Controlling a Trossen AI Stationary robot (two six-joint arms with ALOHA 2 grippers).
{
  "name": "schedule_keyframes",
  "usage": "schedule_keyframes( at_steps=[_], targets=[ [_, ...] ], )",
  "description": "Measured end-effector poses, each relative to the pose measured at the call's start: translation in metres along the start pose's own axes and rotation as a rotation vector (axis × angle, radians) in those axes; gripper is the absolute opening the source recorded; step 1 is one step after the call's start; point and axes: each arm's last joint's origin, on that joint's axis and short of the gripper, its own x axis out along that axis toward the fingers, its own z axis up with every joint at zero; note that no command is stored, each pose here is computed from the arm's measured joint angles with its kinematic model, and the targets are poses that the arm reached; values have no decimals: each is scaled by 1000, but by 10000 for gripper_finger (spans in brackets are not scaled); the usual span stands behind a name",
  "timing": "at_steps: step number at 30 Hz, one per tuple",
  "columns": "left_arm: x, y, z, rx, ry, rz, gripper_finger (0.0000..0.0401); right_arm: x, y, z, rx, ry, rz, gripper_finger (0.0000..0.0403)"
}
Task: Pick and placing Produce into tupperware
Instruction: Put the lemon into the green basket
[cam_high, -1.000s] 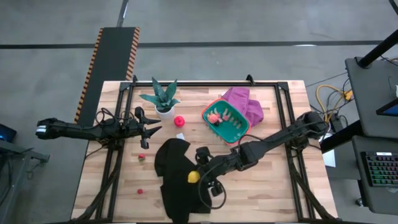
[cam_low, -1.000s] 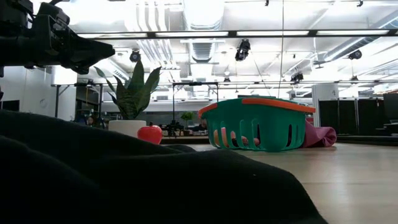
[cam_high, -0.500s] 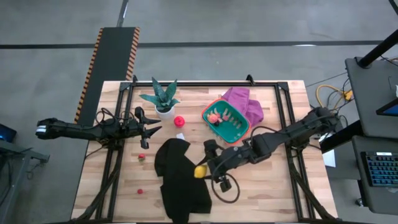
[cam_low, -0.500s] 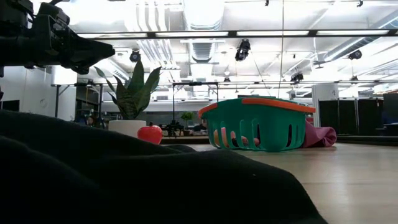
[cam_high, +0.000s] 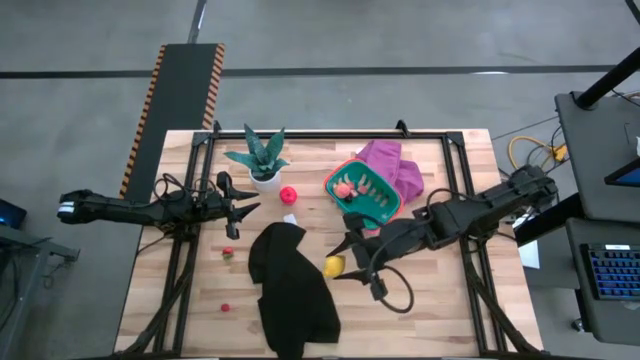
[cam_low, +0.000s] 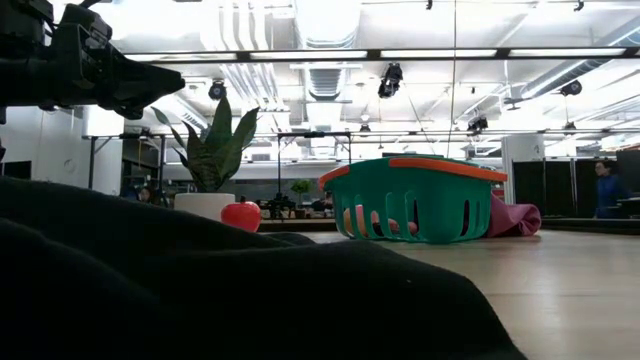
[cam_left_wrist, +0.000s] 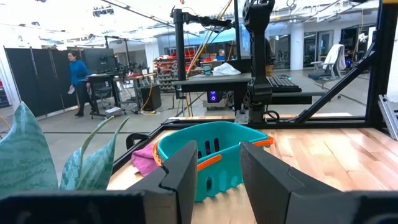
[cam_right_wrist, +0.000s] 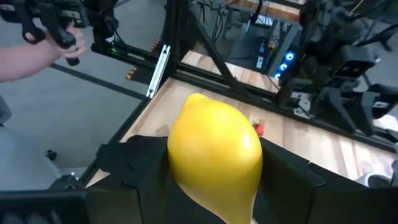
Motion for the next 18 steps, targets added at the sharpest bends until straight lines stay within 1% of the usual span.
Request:
schedule_keyframes(
  at_steps=[8, 15, 18],
  targets=[
    [0, 0, 0, 0, 0, 0, 108, -25, -7, 5, -10, 4, -112, 206],
    [0, 0, 0, 0, 0, 0, 108, -41, -11, 4, -26, 48, -224, 206],
    [0, 0, 0, 0, 0, 0, 108, -45, -13, 2, -37, 83, -289, 206]
  ],
)
